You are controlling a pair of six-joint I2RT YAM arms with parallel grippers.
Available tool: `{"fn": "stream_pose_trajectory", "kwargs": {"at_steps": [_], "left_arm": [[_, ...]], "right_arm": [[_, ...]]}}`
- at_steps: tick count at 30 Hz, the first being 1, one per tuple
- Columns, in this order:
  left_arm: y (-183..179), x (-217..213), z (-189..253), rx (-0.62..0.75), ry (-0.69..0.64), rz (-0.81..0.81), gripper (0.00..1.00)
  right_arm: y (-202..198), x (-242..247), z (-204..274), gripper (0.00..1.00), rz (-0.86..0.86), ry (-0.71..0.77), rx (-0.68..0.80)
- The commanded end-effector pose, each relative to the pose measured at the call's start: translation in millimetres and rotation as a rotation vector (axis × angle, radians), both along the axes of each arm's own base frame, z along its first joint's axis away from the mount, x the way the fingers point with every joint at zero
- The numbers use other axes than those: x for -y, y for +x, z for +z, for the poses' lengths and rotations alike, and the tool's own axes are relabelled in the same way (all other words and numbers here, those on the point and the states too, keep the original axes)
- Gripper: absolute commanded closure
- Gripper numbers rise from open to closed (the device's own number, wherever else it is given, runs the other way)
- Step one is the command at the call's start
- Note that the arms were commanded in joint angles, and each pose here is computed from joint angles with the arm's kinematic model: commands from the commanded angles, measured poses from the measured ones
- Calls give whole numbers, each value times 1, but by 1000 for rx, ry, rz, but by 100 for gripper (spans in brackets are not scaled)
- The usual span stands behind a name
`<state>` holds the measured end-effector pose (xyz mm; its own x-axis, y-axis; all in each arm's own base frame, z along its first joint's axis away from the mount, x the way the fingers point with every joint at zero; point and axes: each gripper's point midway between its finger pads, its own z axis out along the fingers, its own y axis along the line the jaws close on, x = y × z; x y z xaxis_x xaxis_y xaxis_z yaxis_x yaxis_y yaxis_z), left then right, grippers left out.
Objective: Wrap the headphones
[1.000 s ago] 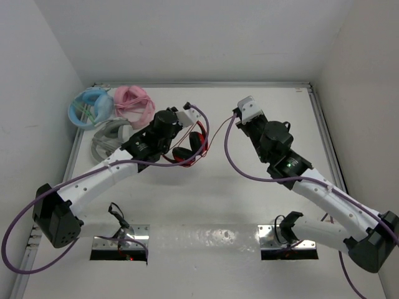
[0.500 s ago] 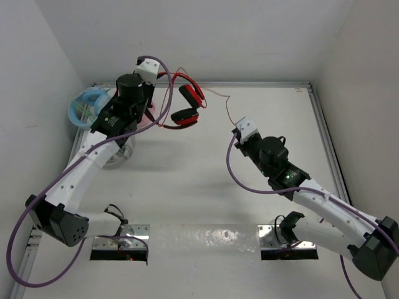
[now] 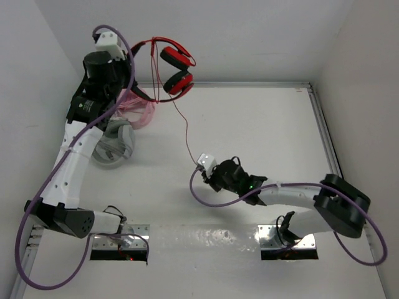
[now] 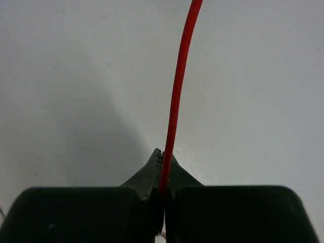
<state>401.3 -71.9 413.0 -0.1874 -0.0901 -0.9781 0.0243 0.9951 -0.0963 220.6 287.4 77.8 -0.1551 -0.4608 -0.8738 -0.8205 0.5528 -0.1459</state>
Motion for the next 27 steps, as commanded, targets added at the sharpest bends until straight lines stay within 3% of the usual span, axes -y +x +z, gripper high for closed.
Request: {"fn": "stream_pose_trajectory", "kwargs": {"at_steps": [1,15,20,27], "left_arm": [[2,2,54,115,-213,-43,100],[59,-143,107,299,-306,340,100],[71,-171,95,293,-320,403,100],[78,-201,75,303,-217,525,100]], "right_arm": [[-19,-37,-6,100,81,65,-38],[-91,-91,-46,100,322,-127,-78],[-95,-95,-40,100,354,-133,-40],[-105,-102,-18,100,406,-121,4]]}}
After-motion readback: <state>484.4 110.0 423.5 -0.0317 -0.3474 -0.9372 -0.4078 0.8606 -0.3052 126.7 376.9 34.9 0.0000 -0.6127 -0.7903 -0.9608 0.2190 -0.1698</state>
